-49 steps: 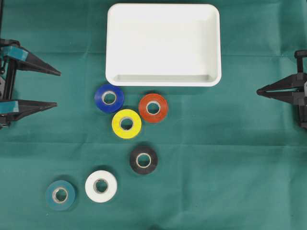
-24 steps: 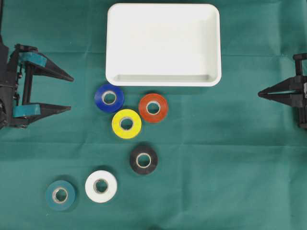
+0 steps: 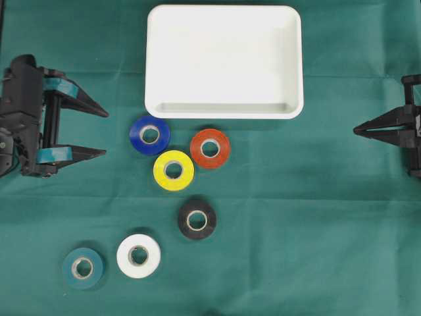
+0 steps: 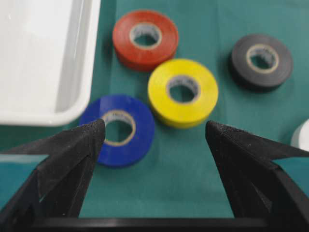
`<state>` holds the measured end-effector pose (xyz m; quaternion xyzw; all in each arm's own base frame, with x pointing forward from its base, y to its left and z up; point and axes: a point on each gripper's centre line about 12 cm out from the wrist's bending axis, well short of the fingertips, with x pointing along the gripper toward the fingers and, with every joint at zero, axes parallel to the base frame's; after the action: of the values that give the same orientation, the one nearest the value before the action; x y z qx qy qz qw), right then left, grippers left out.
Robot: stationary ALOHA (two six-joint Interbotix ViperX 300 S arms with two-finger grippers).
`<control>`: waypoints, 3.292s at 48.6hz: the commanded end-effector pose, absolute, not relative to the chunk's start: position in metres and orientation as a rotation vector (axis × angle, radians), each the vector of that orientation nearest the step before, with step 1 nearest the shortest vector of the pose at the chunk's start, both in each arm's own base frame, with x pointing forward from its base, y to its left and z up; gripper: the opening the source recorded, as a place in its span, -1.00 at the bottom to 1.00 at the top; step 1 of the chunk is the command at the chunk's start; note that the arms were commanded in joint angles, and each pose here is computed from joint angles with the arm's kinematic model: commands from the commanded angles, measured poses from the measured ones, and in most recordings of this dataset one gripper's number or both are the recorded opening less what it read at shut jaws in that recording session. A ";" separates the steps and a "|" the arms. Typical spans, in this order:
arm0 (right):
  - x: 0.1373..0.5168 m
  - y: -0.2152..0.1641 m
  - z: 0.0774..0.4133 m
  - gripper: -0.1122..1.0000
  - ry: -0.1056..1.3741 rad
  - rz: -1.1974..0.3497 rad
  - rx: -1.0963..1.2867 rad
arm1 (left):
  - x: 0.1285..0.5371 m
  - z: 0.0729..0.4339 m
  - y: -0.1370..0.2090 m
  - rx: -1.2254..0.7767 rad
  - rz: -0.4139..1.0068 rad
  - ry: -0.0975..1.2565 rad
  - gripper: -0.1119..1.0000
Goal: Put the tape into the white case with the left arm.
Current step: 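Move the left gripper to the blue tape roll and grasp it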
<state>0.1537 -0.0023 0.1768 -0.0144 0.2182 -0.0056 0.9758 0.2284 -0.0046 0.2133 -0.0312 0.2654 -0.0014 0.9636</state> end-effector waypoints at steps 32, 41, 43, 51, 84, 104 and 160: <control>0.156 -0.002 0.180 -0.97 0.428 -0.012 -0.027 | 0.243 0.219 -0.004 -0.066 0.002 0.560 0.97; 0.156 -0.002 0.181 -0.97 0.426 -0.012 -0.027 | 0.248 0.214 -0.004 -0.061 0.003 0.595 0.96; 0.156 -0.002 0.180 -0.97 0.428 -0.012 -0.027 | 0.250 0.211 -0.004 -0.059 0.002 0.611 0.96; 0.156 -0.002 0.180 -0.97 0.425 -0.012 -0.027 | 0.262 0.197 -0.004 -0.053 0.004 0.690 0.96; 0.156 -0.002 0.180 -0.97 0.426 -0.012 -0.027 | 0.305 0.162 -0.004 0.011 -0.020 0.885 0.96; 0.156 -0.002 0.180 -0.97 0.426 -0.013 -0.026 | 0.317 0.133 -0.002 0.009 -0.013 0.971 0.96; 0.156 -0.002 0.180 -0.97 0.426 -0.012 -0.027 | 0.326 0.100 0.003 0.000 0.001 1.034 0.08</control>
<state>0.1530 -0.0023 0.1749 -0.0129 0.2190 -0.0058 0.9756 0.3228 0.0044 0.0943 -0.0041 0.5015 0.0043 0.8651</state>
